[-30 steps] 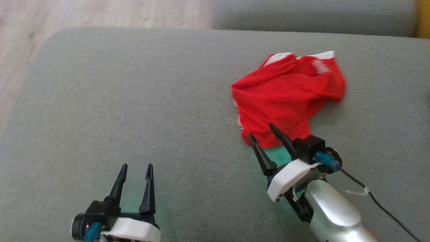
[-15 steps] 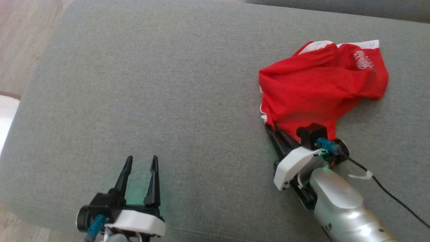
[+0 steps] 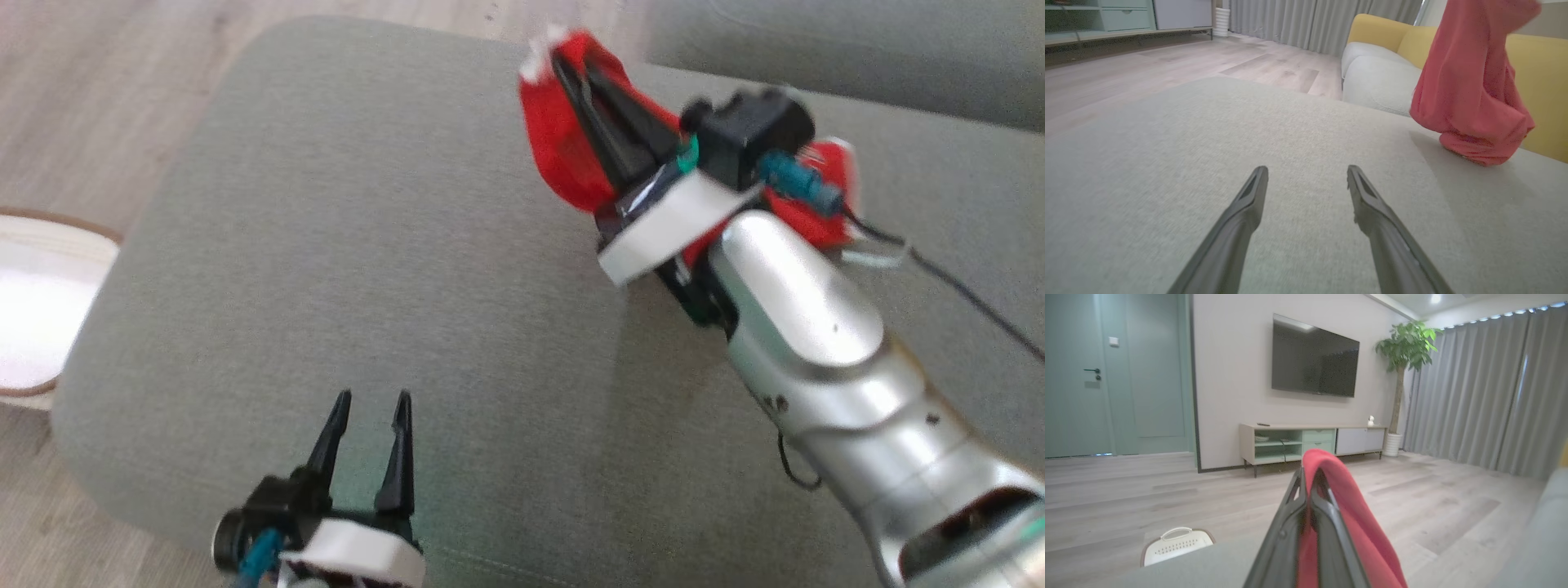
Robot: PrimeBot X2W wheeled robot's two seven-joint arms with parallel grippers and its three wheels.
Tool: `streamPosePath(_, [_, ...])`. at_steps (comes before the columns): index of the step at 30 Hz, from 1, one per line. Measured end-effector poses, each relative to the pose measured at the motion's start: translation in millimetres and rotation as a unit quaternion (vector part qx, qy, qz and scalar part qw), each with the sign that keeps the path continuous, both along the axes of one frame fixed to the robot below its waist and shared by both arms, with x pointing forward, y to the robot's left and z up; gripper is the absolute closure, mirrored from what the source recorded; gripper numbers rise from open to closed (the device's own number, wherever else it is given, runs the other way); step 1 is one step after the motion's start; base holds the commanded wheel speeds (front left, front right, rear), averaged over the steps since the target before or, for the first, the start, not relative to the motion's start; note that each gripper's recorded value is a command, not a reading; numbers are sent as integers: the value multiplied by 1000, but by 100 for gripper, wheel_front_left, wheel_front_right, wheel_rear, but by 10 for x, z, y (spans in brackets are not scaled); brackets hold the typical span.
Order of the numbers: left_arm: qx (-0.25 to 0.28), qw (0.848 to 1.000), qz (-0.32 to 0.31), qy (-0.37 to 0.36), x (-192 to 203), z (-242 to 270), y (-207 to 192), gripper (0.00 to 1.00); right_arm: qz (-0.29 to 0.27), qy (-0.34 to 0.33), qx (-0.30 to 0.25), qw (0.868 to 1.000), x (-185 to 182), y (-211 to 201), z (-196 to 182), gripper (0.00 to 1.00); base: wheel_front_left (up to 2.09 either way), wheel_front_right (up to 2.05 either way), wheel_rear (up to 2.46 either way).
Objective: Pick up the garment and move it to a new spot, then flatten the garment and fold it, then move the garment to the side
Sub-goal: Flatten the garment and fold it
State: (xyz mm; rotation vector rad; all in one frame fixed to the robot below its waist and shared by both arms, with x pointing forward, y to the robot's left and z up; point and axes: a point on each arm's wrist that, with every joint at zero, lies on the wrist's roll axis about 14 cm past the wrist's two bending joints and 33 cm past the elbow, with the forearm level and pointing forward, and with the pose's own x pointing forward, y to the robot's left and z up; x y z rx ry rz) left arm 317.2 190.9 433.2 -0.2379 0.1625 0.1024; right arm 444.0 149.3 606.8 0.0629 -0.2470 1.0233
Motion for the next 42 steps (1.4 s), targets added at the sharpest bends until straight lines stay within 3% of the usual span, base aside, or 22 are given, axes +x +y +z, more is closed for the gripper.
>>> streamPosePath(4, [-5,999,30,15,-274,-93,96,0,36,-53,24,998,-175,230,496,100,0,0,0])
streamPosePath(9, [-13,999,40,33,-447,-214,106,0,24,-54,27,998,-202,151,527,100,0,0,0])
streamPosePath(11, [-13,999,33,32,-396,-212,85,0,-7,-34,16,999,-103,-59,324,100,0,0,0])
streamPosePath(14, [-12,999,13,33,-288,-218,-4,0,-84,25,-23,996,105,-667,-275,100,0,0,0])
streamPosePath(18, [-11,999,-21,28,-95,-194,-148,0,-198,97,-87,971,216,-1681,-1033,100,0,0,0])
streamPosePath(19, [-11,999,-32,24,-29,-176,-203,0,-223,114,-97,963,210,-1888,-1174,81,0,0,0])
streamPosePath(20, [-11,999,-44,20,39,-153,-261,0,-243,130,-109,955,189,-2064,-1307,0,0,0,0])
streamPosePath(23, [-11,997,-72,6,240,-76,-409,0,-291,155,-128,935,126,-2467,-1527,0,0,0,0])
streamPosePath(27, [-12,995,-100,0,400,-50,-582,0,-354,139,-112,918,172,-2896,-1399,0,0,0,0])
streamPosePath(31, [-16,992,-122,-4,511,-37,-719,0,-379,103,-81,916,127,-2940,-1170,0,0,0,0])
streamPosePath(37, [-47,988,-139,-53,933,264,-845,0,-382,155,-85,907,-215,-2853,-1581,0,0,0,0])
streamPosePath(42, [-46,979,-179,-80,1313,494,-1062,0,-382,172,-83,904,-288,-2827,-1677,0,0,0,0])
